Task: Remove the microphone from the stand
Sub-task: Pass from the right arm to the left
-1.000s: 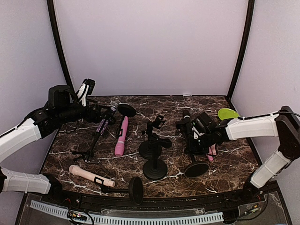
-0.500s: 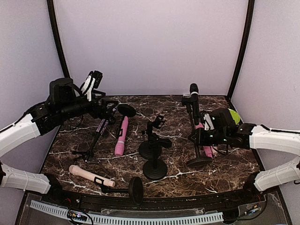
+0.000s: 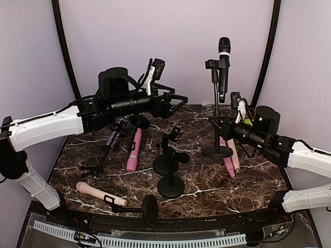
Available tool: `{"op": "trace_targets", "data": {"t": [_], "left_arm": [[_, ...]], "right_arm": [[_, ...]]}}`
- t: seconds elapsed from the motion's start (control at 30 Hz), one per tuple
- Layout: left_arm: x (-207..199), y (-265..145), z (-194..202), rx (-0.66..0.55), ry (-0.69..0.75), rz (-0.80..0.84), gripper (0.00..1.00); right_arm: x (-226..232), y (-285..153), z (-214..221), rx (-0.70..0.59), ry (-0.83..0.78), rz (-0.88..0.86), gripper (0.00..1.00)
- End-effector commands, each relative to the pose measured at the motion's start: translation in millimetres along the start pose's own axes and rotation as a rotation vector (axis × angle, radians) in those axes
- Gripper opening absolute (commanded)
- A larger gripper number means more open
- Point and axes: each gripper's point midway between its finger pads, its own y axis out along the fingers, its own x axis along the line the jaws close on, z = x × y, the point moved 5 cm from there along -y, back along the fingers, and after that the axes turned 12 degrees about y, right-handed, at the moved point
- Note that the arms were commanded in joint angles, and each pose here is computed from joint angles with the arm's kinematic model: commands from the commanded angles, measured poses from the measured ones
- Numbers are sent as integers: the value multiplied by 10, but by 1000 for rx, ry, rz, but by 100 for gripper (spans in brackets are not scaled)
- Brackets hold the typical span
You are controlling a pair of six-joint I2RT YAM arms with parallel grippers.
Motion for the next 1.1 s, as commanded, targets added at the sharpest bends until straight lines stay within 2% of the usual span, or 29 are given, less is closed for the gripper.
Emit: {"op": "trace_targets", "data": {"t": [0.0,0.2,0.43,0.53,0.6,0.67,0.73,1.0,1.07], "left_arm": [[-232,271,-286,-131,-69,117,83],[-373,687,-237,-136,-113,204,83],[-395,972,-160,-129,-149,237,83],[-398,1014,-184,-139,-151,241,78],[-401,1033,-182,-141,-152,246,66],[-407,1046,-171,-142,-156,251,44],[-412,1055,-153,-140,-163,256,34],[-484,1050,-176,-161,-178,324,1],[-486,1043,-173,-160,-174,325,0]], "right_arm": [[549,-204,-651,-260,-92,-231,0],[670,-249,-651,-272,-101,-324,0],[714,-249,-565,-243,-112,-362,0],[711,-229,-511,-218,-121,-365,0],[703,-215,-481,-203,-125,-360,0],[683,-212,-466,-200,-125,-348,0],[664,-205,-448,-194,-126,-337,0],[514,-144,-320,-158,-114,-265,0],[485,-159,-303,-159,-106,-252,9]]}}
